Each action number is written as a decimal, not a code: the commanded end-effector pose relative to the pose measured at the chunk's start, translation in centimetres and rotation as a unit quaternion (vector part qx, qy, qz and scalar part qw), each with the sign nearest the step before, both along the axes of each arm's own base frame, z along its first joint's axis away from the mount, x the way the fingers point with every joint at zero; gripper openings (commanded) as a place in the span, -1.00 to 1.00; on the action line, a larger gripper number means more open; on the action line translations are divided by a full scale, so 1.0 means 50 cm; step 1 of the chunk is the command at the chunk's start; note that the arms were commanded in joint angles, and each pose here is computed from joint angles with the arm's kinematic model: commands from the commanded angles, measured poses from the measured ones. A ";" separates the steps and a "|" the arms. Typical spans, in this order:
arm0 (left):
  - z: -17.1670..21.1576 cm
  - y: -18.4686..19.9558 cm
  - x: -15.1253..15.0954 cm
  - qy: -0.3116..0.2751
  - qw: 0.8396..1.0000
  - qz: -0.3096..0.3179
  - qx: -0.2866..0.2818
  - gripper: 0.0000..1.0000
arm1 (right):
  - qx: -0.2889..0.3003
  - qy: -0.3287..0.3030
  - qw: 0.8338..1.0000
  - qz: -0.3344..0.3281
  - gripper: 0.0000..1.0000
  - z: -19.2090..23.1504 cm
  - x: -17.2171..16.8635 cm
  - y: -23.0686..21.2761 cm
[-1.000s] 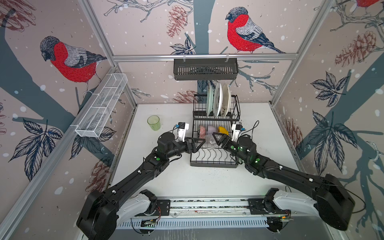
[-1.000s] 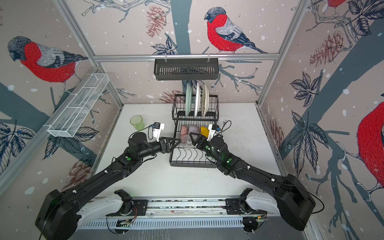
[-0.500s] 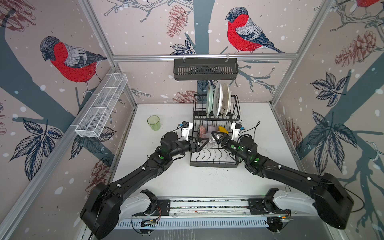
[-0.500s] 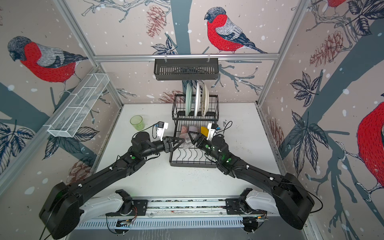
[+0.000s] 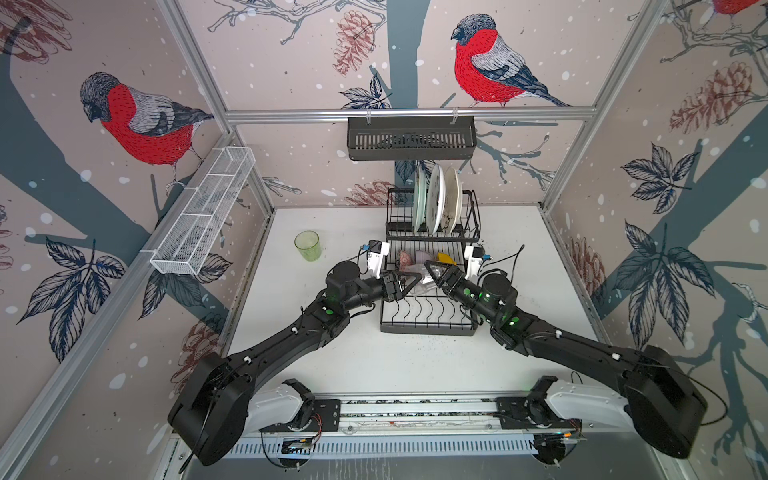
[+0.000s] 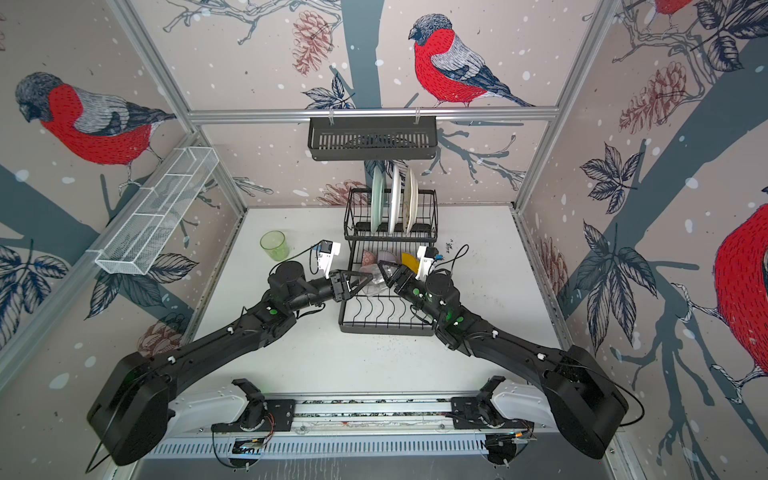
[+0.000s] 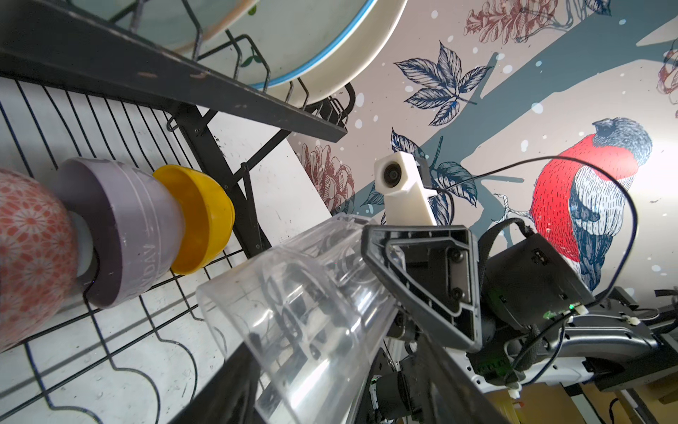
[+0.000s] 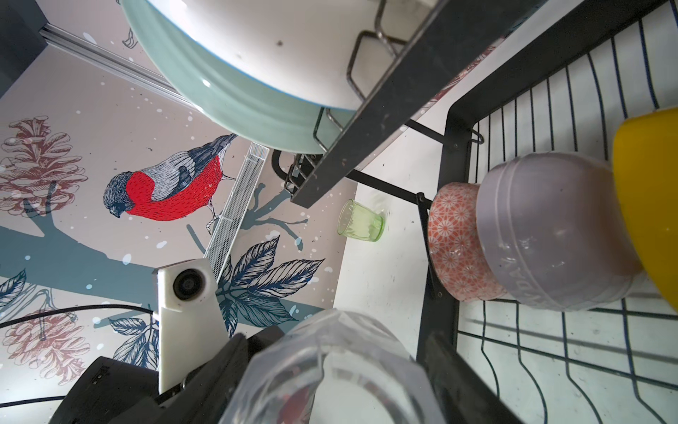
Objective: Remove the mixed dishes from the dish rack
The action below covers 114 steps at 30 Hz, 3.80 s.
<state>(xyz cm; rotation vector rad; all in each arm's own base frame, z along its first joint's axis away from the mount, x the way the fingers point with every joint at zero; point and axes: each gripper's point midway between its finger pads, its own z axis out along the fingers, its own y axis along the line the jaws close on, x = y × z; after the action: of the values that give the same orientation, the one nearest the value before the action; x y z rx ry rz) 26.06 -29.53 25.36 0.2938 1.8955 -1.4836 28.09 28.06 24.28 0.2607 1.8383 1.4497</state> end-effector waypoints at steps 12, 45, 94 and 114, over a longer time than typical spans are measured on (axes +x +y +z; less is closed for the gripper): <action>0.048 -0.006 0.001 -0.026 0.999 -0.004 -0.043 0.11 | 0.041 -0.020 0.999 0.016 0.23 0.034 -0.007 0.007; 0.064 -0.014 -0.013 -0.039 0.996 -0.029 -0.073 -0.39 | 0.039 -0.014 0.999 0.027 0.24 0.016 -0.008 0.014; 0.053 -0.007 -0.014 -0.033 0.998 -0.020 -0.059 -1.00 | 0.005 -0.049 0.999 -0.009 0.83 0.035 -0.020 -0.021; 0.045 0.001 -0.009 -0.029 0.999 -0.004 -0.041 -1.00 | -0.017 -0.054 0.998 -0.029 0.97 0.023 -0.019 -0.057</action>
<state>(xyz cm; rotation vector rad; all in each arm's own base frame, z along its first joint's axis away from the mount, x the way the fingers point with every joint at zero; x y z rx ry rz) 25.46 -29.54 26.50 0.2834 1.8365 -1.5504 27.16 25.38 25.09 0.2345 1.7682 1.3803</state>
